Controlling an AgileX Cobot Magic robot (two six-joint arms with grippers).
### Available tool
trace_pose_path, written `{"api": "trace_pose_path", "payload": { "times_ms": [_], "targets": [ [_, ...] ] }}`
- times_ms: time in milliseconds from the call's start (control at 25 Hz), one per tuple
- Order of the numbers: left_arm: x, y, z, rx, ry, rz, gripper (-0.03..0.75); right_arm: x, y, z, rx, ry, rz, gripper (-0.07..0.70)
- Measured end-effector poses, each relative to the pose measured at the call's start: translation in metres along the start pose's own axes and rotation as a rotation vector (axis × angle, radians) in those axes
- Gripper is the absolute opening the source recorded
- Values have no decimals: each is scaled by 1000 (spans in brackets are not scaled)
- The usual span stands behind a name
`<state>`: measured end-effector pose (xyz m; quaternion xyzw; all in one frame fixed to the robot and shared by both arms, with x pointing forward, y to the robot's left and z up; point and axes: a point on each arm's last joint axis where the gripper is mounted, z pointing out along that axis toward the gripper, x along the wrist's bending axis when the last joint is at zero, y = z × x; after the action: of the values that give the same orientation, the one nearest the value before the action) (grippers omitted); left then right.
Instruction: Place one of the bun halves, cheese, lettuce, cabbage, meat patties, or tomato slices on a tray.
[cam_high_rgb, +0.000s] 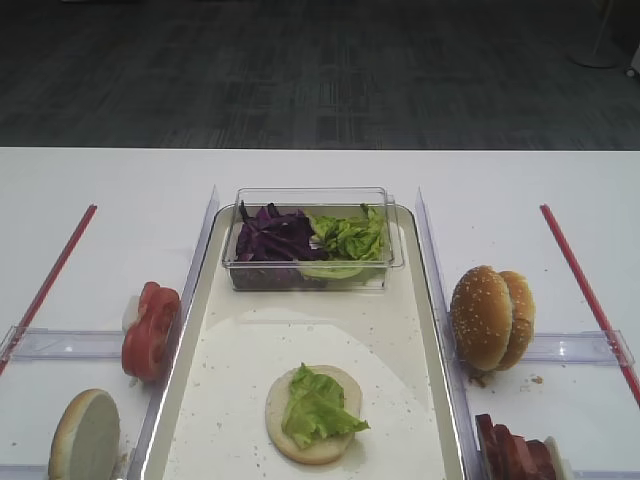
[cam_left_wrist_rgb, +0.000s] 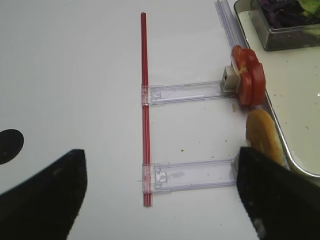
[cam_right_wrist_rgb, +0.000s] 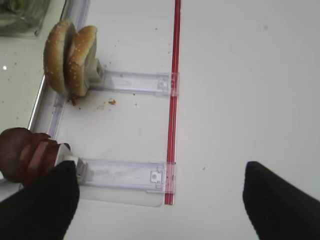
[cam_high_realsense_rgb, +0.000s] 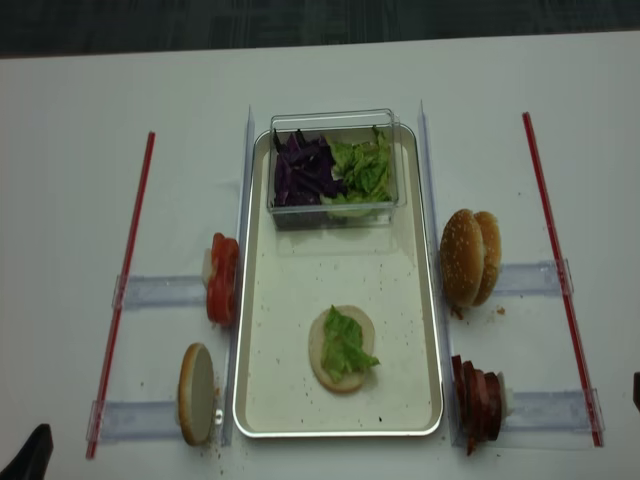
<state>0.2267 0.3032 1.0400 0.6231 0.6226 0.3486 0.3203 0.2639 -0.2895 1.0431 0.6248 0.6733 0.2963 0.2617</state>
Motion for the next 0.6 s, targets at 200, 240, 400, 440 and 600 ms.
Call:
{"api": "trace_pose_path", "payload": {
  "times_ms": [200, 240, 400, 440, 600],
  "targets": [
    [0, 0, 0, 0, 0, 0, 564, 3, -12, -13, -121, -11, -14, 676],
    [0, 0, 0, 0, 0, 0, 564, 3, -15, -15, -143, -13, -17, 676],
    [0, 0, 0, 0, 0, 0, 564, 5, -23, -23, -215, -19, -26, 676],
    [0, 0, 0, 0, 0, 0, 564, 5, -23, -23, -215, -20, -27, 676],
    [0, 0, 0, 0, 0, 0, 564, 5, -24, -23, -215, -20, -27, 676]
  ]
}}
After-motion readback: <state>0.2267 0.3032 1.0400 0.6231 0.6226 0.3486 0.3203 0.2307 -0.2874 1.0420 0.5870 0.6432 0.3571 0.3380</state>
